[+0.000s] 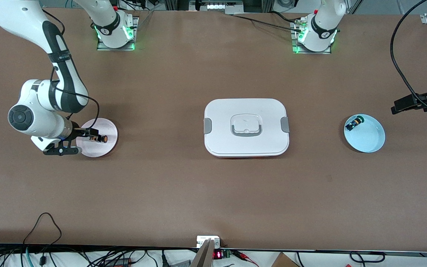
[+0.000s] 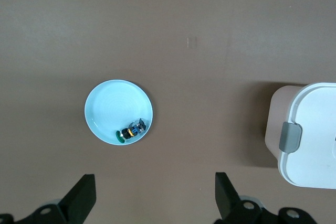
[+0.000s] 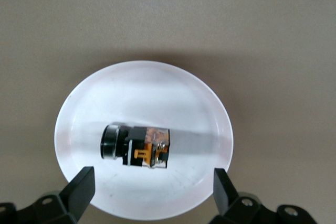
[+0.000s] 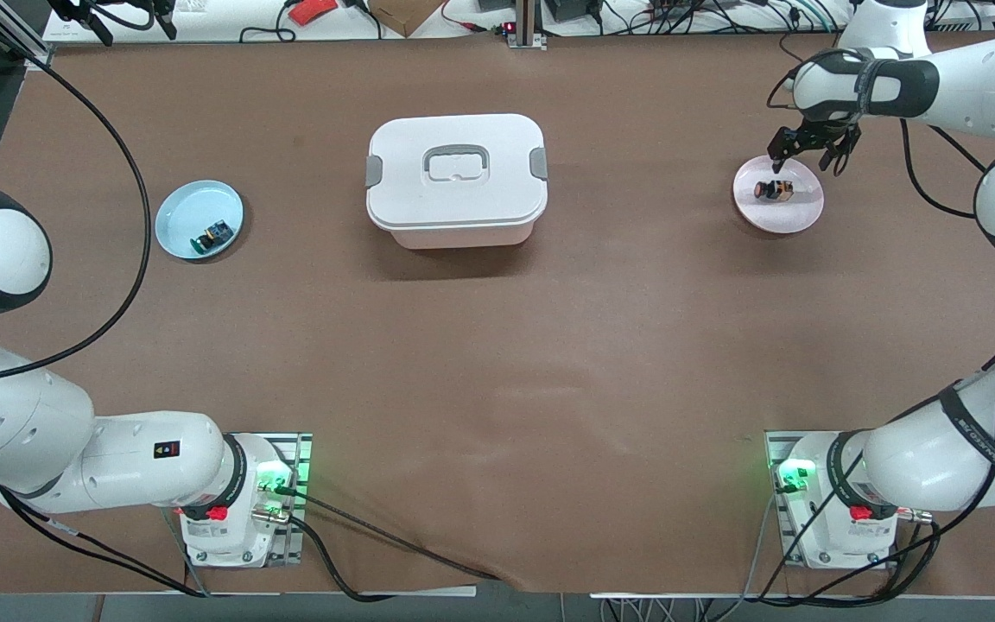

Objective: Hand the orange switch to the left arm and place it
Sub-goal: 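Close the right gripper around the black-and-orange switch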

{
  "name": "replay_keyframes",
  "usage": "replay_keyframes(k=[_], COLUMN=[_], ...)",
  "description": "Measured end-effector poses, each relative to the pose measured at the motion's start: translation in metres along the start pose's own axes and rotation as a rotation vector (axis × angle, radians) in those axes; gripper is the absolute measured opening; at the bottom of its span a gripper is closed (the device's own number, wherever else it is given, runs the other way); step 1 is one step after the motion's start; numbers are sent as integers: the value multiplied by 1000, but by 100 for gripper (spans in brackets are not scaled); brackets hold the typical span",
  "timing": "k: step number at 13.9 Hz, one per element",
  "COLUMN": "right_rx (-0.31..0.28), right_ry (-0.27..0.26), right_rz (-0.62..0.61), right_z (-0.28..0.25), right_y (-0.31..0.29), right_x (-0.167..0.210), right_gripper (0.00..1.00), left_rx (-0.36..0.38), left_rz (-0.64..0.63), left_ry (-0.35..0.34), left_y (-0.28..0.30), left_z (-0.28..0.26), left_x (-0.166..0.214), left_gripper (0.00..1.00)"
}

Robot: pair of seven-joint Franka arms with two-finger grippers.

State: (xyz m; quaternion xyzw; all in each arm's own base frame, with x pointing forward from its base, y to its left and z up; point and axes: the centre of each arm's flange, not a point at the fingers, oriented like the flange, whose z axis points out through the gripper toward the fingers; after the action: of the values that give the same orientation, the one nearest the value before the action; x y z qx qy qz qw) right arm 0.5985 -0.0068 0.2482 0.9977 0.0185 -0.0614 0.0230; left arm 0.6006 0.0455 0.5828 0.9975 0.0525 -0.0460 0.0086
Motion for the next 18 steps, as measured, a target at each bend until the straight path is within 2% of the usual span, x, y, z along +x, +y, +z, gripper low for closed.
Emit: replay_keyframes(k=[4,7,18], right_rx=[6,42,86], right_ry=[53,47,5], right_rz=[9,39,86], right_z=[5,12,46], right_y=[0,-3,-7], right_x=[0,-1,-1], right_gripper=[100,100,100], left_rx=[0,0,0], left_rz=[0,-1,0], left_ry=[0,0,0], left_y=[0,0,0], left_z=[0,0,0], left_x=[0,0,0], left_gripper=[100,100,100])
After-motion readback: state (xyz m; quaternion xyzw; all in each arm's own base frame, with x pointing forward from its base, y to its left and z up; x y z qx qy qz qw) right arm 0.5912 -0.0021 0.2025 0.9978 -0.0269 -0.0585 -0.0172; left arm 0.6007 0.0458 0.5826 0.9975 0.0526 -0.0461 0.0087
